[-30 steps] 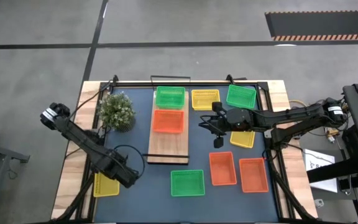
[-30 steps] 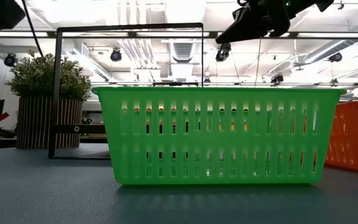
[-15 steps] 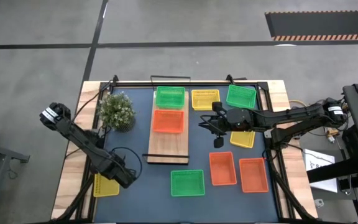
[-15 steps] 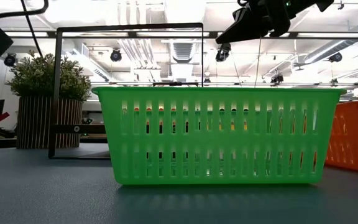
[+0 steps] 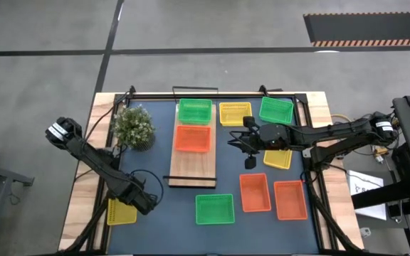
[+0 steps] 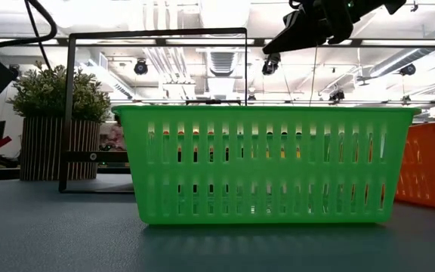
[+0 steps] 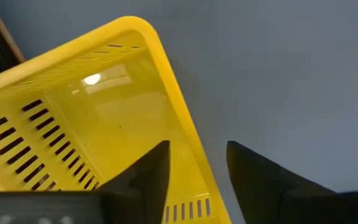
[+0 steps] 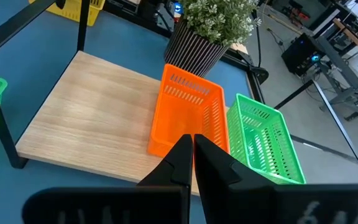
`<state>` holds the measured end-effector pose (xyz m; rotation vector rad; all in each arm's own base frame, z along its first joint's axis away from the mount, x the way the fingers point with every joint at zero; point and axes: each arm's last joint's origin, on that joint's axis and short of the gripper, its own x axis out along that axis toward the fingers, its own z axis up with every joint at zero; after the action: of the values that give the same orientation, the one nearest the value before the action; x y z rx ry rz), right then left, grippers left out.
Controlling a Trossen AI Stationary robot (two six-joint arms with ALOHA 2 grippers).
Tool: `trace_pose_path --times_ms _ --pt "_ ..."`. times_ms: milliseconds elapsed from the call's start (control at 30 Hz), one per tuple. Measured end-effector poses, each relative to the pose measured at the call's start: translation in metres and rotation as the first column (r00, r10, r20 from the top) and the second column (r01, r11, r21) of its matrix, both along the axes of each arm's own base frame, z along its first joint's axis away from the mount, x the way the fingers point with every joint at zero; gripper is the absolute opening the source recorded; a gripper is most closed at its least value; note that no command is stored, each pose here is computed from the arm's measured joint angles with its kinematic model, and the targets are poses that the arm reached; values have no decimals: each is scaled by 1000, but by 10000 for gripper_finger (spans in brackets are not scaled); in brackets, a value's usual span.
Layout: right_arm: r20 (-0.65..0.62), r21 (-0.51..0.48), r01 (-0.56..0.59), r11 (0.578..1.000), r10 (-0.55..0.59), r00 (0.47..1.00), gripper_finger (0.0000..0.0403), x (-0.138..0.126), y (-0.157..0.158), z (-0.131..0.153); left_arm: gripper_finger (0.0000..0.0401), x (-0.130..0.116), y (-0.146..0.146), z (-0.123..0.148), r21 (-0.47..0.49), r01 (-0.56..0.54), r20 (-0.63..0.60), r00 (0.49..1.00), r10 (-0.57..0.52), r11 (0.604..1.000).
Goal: Stack baskets on shelf by color
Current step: Put the bottom yellow bin on the shelf
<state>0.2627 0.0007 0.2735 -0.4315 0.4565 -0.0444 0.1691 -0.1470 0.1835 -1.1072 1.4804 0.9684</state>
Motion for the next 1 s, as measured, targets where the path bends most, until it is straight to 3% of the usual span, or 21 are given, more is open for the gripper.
trace_pose_path --times_ms 233,400,467,533,633,733,800,867,1000 --pt "0 13 6 1000 -6 1000 9 0 0 0 15 0 -2 2 -47 7 -23 1000 -8 999" --pt "-4 9 4 1000 -4 1000 9 0 0 -1 3 4 -8 17 -132 88 -34 995 -93 987" --pt "-7 9 4 1000 -4 1000 9 -1 0 -2 2 6 -13 32 -223 158 -43 984 -172 962" --pt "-6 8 4 1000 -4 1000 9 0 0 -2 1 11 -20 52 -315 272 19 960 -281 909" --pt "-6 8 4 1000 -4 1000 9 0 0 -2 1 21 -30 88 -369 468 213 884 -417 803" --pt "-5 8 4 1000 -4 1000 9 0 0 -2 1 29 -36 131 -375 553 378 824 -422 744" --pt "-4 14 6 1000 -6 1000 9 0 0 -2 1 32 -38 161 -352 579 471 788 -396 735" --pt "-3 22 10 1000 -10 1000 9 0 0 -2 1 32 -34 187 -269 600 546 739 -394 753" --pt "-3 30 14 999 -14 1000 9 0 0 -2 0 29 -26 227 -22 671 667 563 -489 741"
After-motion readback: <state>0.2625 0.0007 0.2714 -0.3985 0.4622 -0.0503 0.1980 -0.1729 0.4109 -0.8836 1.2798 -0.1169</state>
